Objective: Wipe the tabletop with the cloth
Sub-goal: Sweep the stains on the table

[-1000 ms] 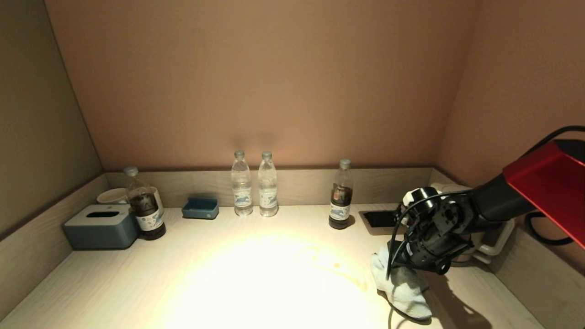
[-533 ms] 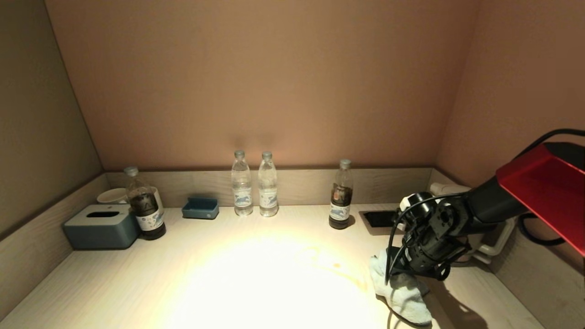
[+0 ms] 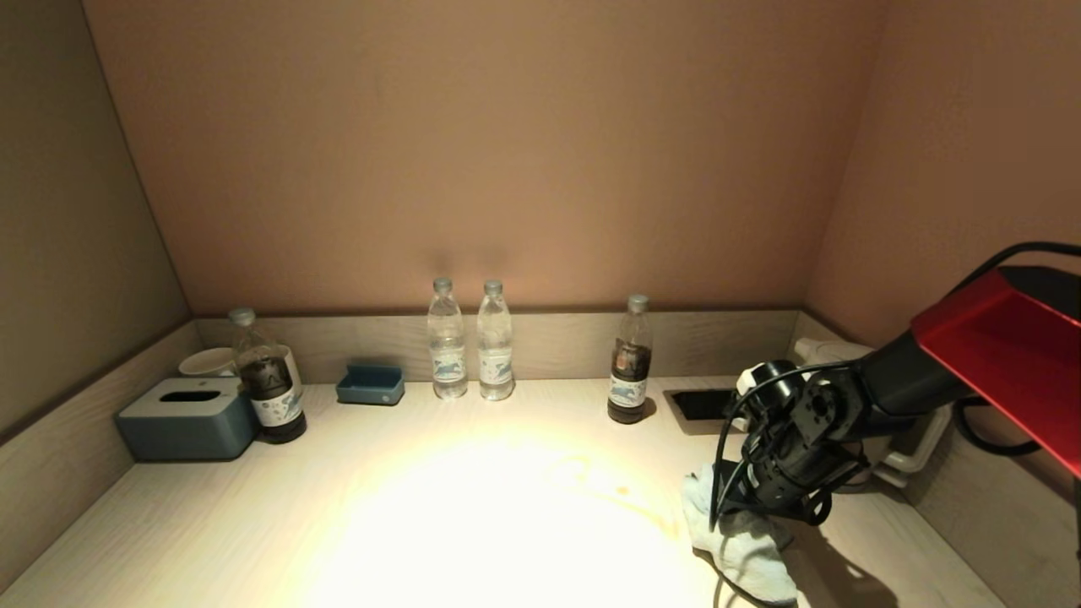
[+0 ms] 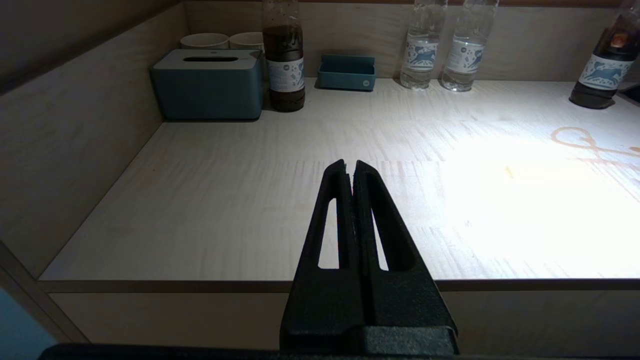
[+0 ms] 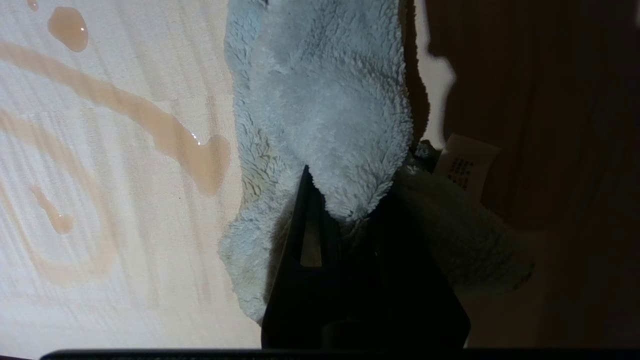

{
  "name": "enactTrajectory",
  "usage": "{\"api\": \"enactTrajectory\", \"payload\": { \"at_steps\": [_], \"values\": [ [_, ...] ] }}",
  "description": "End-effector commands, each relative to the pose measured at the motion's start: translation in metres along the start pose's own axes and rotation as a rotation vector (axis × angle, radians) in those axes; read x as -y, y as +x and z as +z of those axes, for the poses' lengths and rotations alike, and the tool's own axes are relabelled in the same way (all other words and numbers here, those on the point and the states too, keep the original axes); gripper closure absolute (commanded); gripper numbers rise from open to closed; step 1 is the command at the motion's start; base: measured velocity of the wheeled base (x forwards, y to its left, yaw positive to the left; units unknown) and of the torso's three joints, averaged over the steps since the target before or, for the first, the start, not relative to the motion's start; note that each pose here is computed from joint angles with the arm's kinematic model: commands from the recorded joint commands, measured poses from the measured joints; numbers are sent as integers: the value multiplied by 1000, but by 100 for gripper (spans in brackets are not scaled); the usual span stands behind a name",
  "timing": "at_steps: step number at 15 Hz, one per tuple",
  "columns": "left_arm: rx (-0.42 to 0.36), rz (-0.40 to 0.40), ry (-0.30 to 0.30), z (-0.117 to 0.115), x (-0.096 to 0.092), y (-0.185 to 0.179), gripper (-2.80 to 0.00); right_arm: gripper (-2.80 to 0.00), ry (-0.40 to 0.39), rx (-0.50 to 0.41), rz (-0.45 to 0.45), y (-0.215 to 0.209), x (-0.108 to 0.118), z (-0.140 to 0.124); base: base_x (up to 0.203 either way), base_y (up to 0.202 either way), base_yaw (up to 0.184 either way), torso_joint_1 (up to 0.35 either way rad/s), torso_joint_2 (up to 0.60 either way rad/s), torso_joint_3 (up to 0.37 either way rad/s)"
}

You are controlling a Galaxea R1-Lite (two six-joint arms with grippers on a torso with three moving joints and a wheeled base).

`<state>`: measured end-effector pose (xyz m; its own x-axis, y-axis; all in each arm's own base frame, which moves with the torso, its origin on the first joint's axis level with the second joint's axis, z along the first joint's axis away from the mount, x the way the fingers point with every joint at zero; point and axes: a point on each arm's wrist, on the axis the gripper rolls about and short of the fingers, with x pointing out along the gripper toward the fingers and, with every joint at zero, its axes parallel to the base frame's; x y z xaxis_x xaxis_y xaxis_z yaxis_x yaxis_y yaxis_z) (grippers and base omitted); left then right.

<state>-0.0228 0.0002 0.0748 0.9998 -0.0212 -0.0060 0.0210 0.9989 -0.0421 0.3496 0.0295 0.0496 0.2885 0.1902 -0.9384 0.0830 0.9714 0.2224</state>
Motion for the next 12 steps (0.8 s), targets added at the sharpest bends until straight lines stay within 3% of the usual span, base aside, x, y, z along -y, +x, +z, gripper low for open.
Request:
{"api": "enactTrajectory", "payload": {
  "at_steps": [1, 8, 12],
  "values": [
    [0, 0, -1, 0, 0, 0, 0, 0, -2, 3, 1, -3, -1, 0, 0, 0, 0, 0, 0, 0],
    [0, 0, -1, 0, 0, 0, 0, 0, -45, -46, 1, -1, -15, -10, 0, 0, 0, 0, 0, 0],
    [0, 0, -1, 0, 0, 0, 0, 0, -104, -51, 11, -1, -36, -17, 0, 0, 0, 0, 0, 0]
  ]
}}
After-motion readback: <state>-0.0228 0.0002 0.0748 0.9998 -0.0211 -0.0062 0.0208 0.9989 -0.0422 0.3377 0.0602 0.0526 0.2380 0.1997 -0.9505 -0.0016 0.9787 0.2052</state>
